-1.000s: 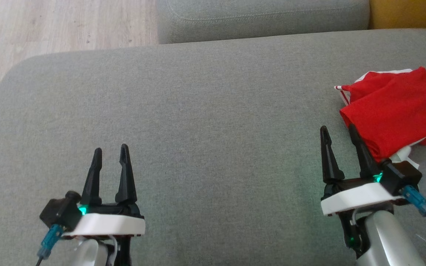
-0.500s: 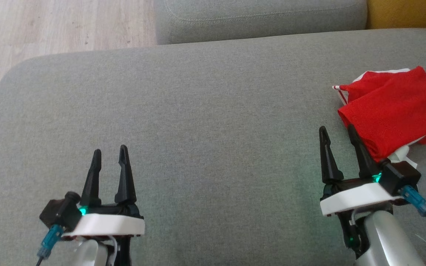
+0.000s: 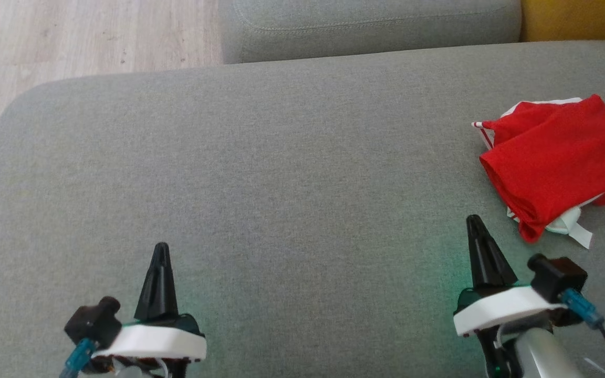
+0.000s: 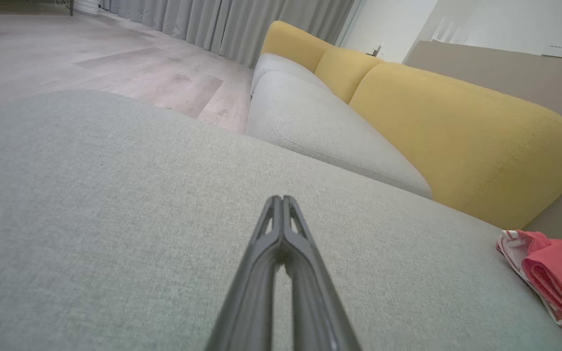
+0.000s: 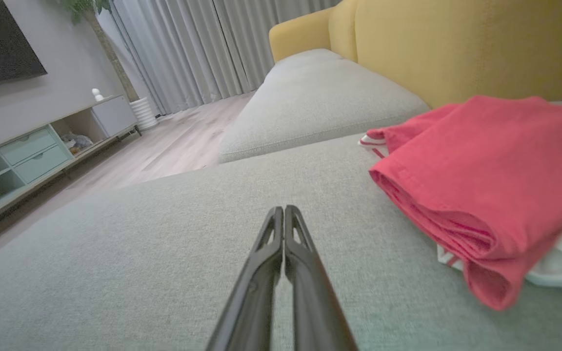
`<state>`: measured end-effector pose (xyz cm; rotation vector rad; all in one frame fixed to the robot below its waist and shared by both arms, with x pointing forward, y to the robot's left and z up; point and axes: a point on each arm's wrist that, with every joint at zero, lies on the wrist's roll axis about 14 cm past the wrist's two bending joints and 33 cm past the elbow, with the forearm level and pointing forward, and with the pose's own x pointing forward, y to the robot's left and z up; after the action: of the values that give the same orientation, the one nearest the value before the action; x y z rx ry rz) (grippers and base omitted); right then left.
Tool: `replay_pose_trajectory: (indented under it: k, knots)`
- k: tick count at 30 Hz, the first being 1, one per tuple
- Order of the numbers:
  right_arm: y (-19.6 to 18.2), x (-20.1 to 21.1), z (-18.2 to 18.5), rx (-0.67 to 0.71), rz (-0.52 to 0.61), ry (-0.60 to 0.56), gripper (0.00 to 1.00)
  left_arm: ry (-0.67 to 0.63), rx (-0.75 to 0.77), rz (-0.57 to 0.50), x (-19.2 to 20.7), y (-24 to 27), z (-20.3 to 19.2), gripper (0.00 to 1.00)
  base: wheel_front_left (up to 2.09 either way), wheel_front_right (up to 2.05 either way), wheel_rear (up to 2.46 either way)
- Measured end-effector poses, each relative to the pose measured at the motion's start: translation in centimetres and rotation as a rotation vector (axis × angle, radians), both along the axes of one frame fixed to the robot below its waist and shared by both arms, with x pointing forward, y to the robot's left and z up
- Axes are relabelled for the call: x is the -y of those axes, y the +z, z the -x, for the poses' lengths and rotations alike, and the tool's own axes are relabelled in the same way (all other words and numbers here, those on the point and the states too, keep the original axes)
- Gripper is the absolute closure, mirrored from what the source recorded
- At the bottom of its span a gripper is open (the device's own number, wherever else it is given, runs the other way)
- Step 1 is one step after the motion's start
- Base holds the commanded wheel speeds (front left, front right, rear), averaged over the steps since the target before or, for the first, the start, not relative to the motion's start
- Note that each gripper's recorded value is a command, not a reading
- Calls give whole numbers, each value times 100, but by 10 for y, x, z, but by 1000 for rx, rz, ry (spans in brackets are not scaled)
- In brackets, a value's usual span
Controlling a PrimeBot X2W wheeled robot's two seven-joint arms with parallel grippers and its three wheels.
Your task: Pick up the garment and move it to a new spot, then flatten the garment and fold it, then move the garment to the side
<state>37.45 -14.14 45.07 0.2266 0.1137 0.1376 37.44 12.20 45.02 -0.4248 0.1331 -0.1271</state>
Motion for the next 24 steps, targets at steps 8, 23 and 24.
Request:
replay_pose_trajectory:
  k: [8, 23, 24]
  knots:
    - [1, 4, -1, -17, -97, -35, 100, 27, -26, 78, -4, -1, 0, 100, 0, 0, 0]
    - [3, 14, -3, -40, -247, -95, 100, 76, -63, 199, -14, -2, 0, 100, 0, 0, 0]
    - [4, 14, -3, -41, -257, -99, 100, 77, -65, 208, -15, -2, 0, 100, 0, 0, 0]
